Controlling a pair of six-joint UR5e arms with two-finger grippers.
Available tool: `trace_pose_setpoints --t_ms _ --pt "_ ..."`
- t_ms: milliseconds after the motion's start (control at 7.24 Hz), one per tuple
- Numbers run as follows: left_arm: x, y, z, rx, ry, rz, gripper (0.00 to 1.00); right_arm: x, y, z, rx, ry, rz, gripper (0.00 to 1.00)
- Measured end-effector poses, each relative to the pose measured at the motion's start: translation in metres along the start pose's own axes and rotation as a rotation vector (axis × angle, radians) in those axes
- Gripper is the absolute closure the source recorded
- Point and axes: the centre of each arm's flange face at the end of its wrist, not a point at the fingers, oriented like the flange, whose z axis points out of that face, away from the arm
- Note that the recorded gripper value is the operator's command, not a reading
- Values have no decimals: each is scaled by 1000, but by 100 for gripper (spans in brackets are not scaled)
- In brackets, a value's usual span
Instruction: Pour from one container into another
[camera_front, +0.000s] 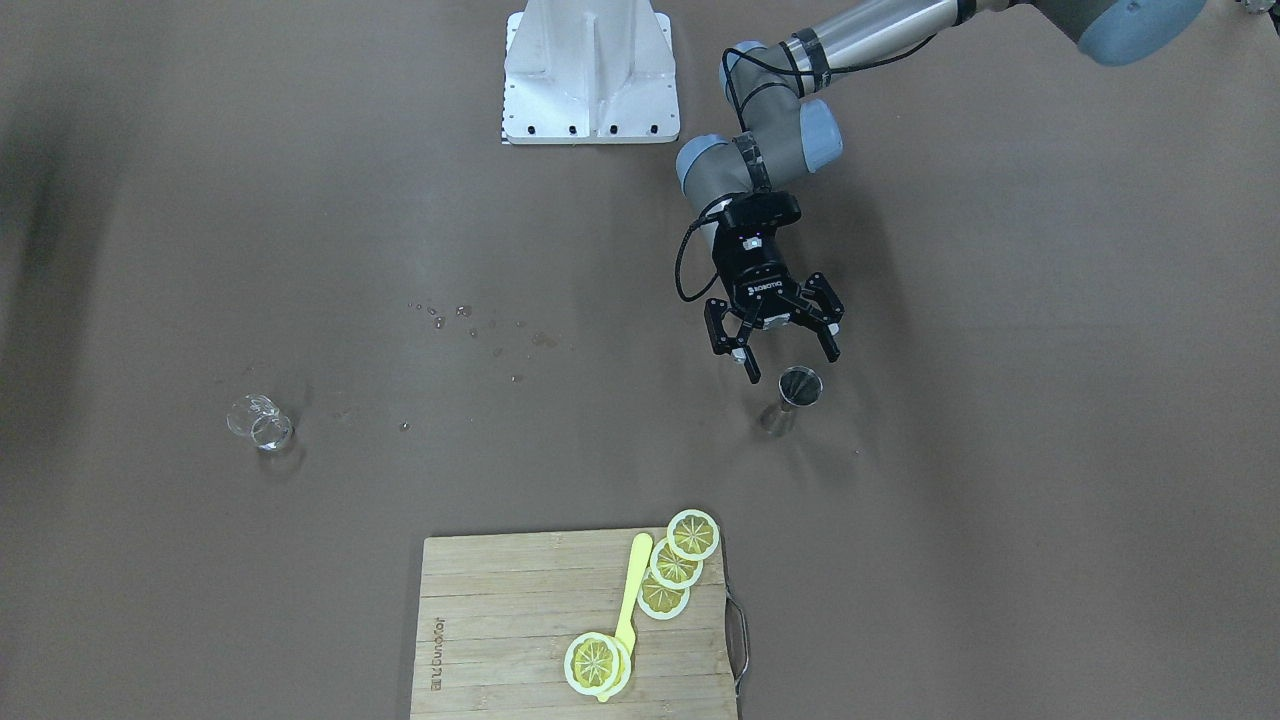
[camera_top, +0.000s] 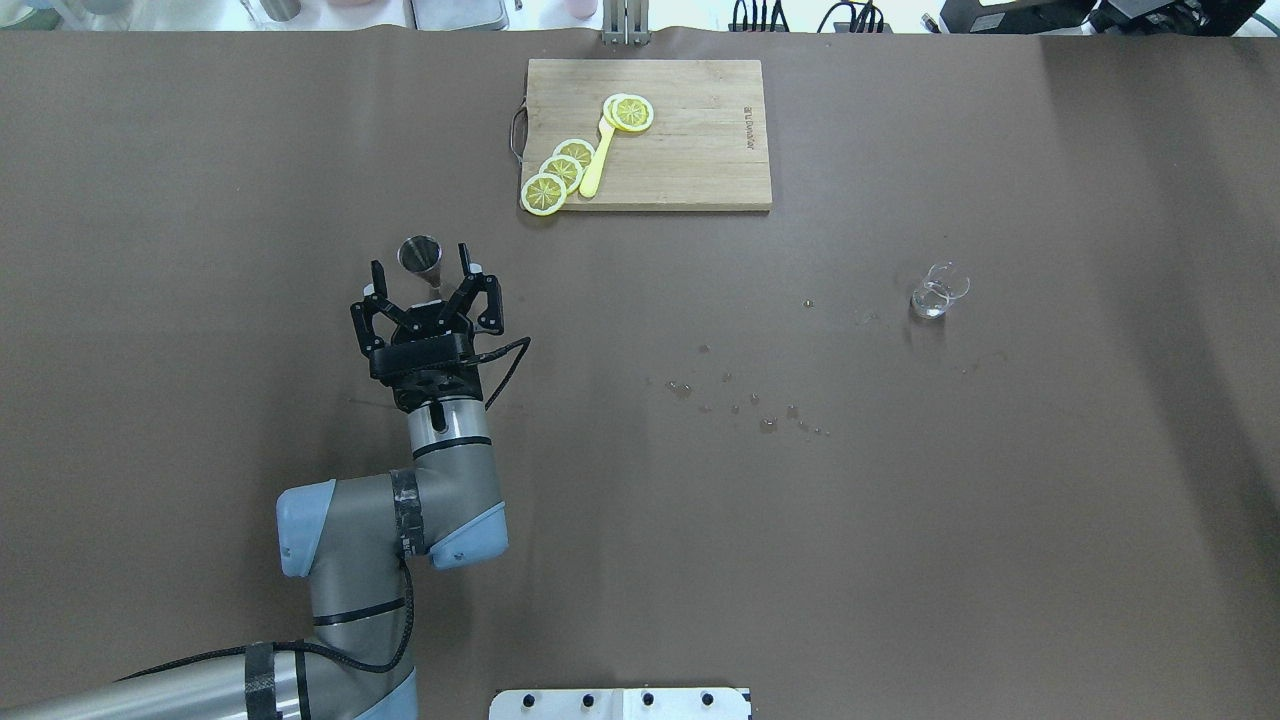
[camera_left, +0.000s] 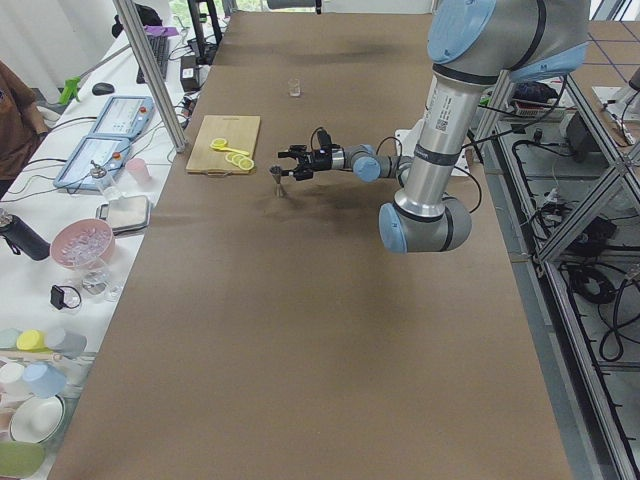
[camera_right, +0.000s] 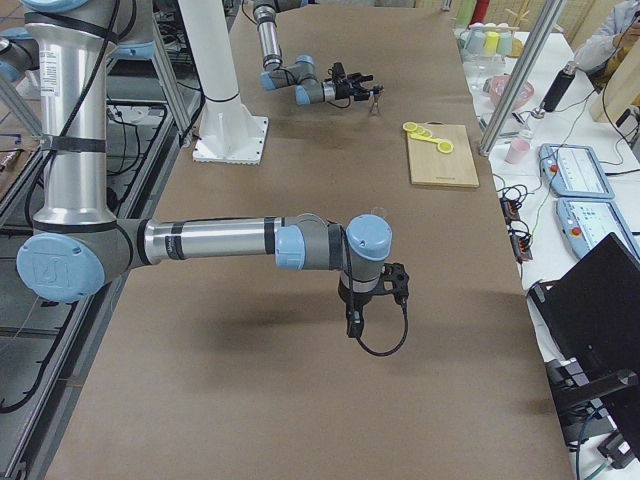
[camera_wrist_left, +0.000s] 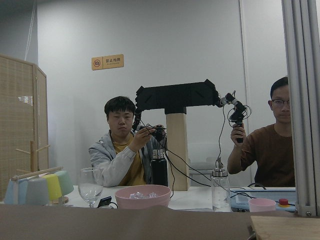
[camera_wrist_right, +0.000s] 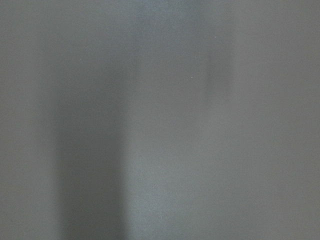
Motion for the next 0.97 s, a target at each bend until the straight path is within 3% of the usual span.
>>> trace_pose_setpoints --t_ms 414,967 --pt "-11 -39 4 -28 -13 -37 1 11 10 -1 3 1 20 0" --pt "-25 -105 42 -169 -80 23 1 25 34 9 -21 -3 52 0"
